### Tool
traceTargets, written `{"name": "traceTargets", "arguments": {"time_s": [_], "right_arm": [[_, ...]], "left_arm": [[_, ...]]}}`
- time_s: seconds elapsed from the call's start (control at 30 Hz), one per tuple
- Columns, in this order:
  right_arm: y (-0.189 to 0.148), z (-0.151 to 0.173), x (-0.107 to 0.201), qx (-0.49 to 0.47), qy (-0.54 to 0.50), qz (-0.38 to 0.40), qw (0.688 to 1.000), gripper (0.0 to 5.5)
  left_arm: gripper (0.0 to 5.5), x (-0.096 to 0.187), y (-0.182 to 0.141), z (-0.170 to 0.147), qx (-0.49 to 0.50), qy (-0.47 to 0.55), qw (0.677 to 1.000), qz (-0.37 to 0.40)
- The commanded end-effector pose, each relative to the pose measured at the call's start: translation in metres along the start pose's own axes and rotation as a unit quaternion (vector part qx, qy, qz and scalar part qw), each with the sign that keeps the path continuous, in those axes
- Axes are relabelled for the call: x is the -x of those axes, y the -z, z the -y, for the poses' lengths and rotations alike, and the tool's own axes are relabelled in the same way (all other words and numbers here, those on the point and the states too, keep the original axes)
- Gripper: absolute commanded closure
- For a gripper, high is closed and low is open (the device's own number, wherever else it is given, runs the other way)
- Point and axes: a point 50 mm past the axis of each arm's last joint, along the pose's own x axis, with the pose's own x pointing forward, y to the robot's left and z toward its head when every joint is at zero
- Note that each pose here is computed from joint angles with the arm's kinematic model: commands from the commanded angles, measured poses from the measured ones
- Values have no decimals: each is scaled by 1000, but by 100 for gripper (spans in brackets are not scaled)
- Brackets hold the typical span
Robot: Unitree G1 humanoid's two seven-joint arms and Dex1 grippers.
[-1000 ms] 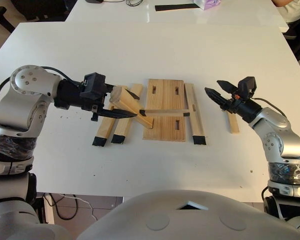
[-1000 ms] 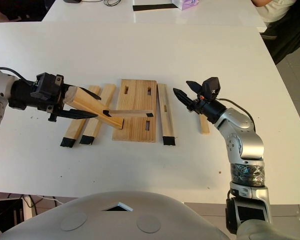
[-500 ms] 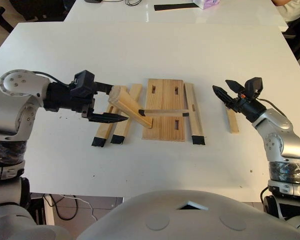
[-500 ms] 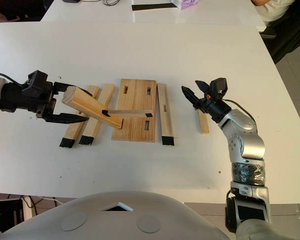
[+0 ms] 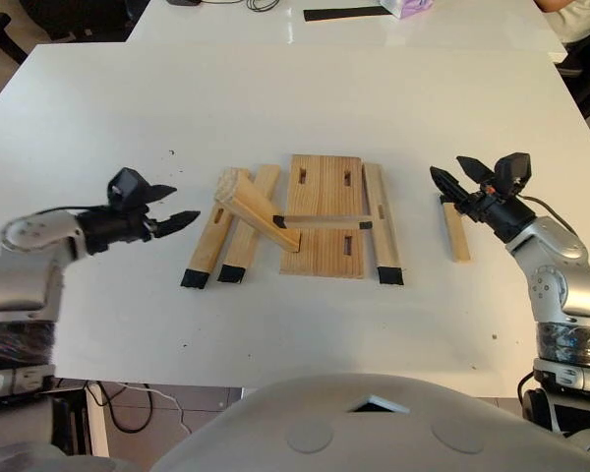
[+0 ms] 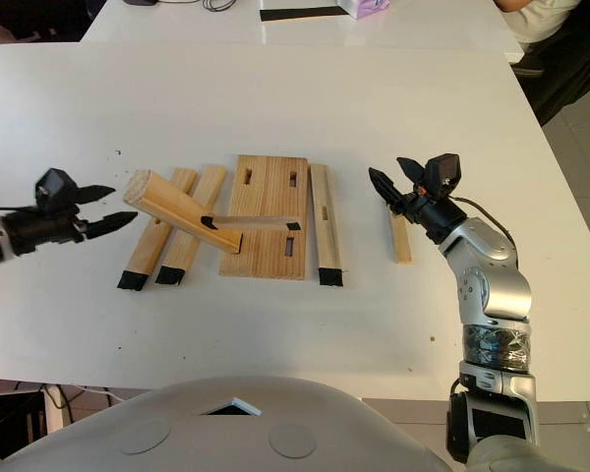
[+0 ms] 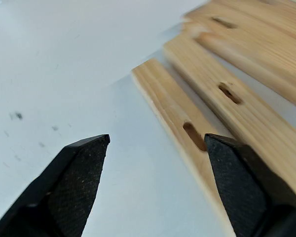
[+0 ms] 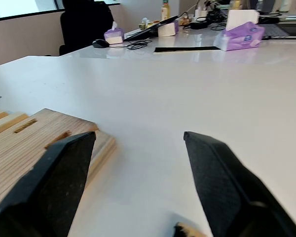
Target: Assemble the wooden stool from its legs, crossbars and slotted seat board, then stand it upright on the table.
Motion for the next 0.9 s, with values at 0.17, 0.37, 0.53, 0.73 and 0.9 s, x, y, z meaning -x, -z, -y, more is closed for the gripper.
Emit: {"name": "traceTargets", "arguments": {"time_s": [0.17, 0.37, 0.53, 0.73, 0.9], "right_arm": [[-10, 9, 4, 15, 11, 1, 1000, 220], [-7, 4, 2, 9, 6, 0, 1000, 220], [-5, 3, 4, 7, 7, -2, 1000, 220], [-3, 1, 6, 3, 9, -3, 1000, 220], [-1, -3, 10, -1, 12, -3, 1000, 220]], "left_arm": [[192, 6, 7, 28, 76, -59, 995, -2], [192, 0, 15, 42, 80, -40, 996, -18], [192, 1, 22, 48, 83, -36, 995, -33], [192, 7, 35, 49, 79, -33, 994, -64], [213, 13, 48, 53, 78, -34, 991, -101]]}}
